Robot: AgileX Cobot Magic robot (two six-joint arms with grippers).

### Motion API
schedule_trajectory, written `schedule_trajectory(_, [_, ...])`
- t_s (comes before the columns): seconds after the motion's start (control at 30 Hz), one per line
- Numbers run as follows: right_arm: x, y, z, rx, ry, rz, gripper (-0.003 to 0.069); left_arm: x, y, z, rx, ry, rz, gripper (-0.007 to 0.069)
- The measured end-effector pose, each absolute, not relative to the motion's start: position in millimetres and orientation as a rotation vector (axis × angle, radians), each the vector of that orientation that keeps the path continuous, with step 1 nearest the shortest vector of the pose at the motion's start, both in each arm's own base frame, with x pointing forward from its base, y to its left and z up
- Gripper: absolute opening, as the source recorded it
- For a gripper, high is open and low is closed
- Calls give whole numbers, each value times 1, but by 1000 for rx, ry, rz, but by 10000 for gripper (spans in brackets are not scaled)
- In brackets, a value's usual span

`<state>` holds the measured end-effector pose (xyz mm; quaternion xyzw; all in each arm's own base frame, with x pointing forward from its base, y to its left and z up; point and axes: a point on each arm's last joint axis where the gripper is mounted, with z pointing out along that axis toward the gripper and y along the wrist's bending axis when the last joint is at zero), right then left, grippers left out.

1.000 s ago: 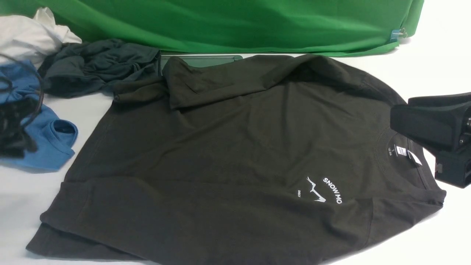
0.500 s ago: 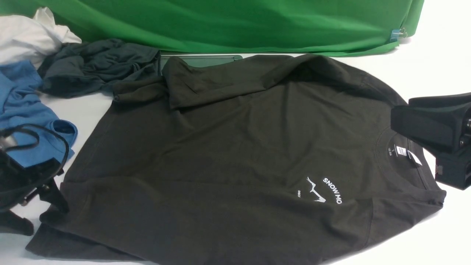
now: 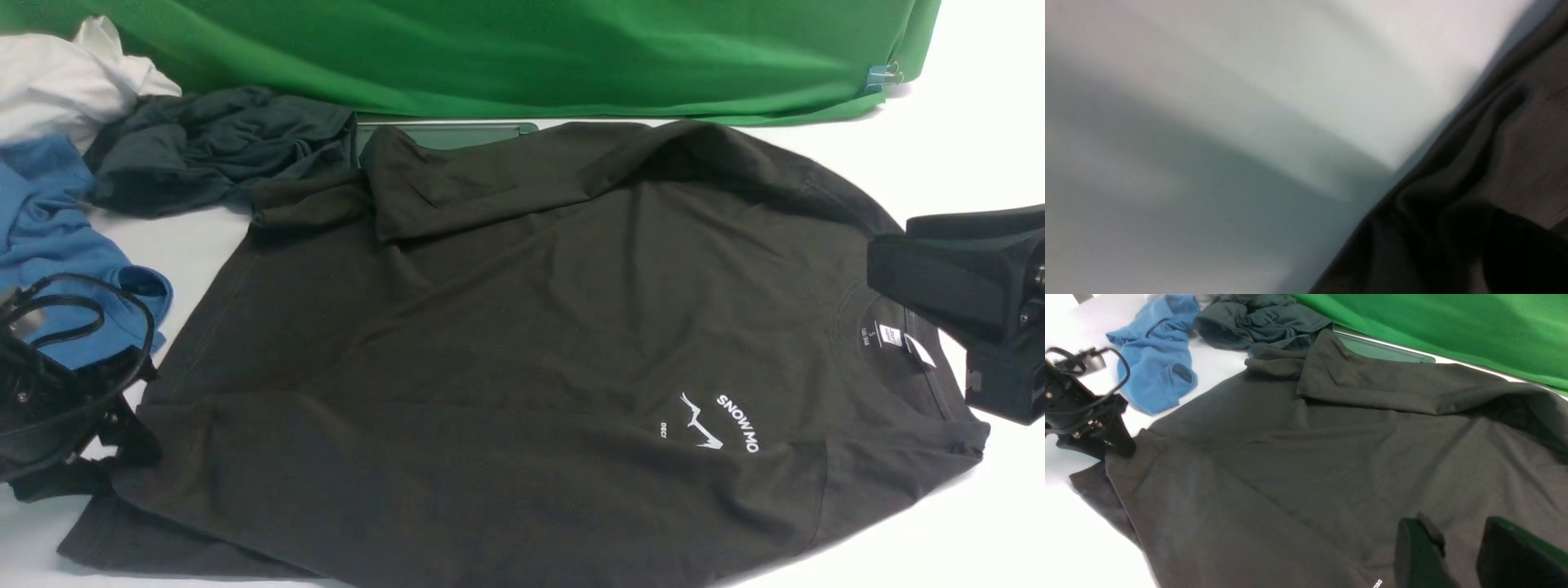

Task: Fold a long-sleeved shirt on a white desktop.
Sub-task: 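Grasp the left edge of the dark T-shirt lying flat on the table, then fold the left side of the black T-shirt inward over its body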

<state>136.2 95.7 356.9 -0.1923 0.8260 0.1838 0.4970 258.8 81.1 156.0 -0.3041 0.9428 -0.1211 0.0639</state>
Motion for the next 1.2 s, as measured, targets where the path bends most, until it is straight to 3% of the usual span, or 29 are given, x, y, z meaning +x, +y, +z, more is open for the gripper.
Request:
schedule_trajectory(0.17, [136,96,357,-466,2000,445,242,259,81,153,-915,2863,-373,151])
schedule_trajectory(0.33, [136,96,357,-466,2000,445,242,260,81,157,-911,2860,-386,60])
schedule_trajectory(0.7, [136,96,357,-466,1999,445,242,265,81,195,-784,2790,-394,50])
schedule_trajectory(1.0, [137,96,359,-462,1978,454,242,290,63,231,-556,2506,-731,50])
schedule_trajectory(1.2, [137,97,359,-462,1973,456,242,300,62,245,-485,2403,-772,50])
